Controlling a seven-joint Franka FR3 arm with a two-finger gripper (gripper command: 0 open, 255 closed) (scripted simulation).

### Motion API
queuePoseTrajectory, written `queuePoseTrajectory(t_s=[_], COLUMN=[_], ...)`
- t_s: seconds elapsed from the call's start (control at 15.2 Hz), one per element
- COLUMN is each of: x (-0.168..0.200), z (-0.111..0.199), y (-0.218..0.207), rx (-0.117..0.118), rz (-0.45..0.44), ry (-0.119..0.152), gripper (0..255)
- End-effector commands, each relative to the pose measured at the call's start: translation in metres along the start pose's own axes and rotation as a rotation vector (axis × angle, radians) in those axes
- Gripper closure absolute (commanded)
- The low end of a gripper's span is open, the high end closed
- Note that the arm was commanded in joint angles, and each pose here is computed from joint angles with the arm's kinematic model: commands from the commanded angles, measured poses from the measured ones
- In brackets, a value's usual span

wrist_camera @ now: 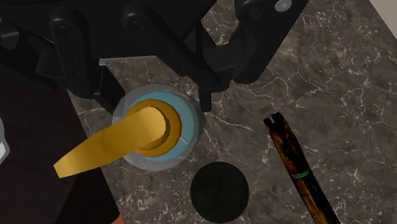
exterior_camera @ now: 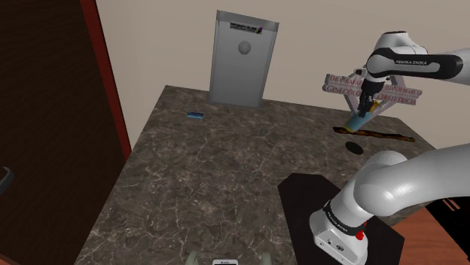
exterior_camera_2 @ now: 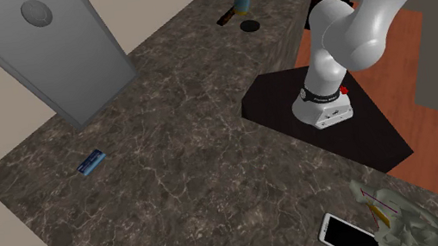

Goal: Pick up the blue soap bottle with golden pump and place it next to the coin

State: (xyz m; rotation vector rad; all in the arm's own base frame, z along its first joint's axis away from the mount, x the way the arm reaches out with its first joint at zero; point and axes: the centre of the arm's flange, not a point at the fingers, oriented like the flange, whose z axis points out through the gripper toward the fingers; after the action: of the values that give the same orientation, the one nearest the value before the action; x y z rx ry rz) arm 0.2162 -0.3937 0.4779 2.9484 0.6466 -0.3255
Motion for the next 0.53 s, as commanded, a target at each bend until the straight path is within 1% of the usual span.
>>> queuePoseTrajectory(t_s=[0.0, 0.46], x=[0.002, 0.011], z=[0.010, 0.046], y=[0.000, -0.003], rx=[-0.001, -0.001], rz=[0.000, 0.000], ry=[0.000, 0.000], gripper=[255, 255])
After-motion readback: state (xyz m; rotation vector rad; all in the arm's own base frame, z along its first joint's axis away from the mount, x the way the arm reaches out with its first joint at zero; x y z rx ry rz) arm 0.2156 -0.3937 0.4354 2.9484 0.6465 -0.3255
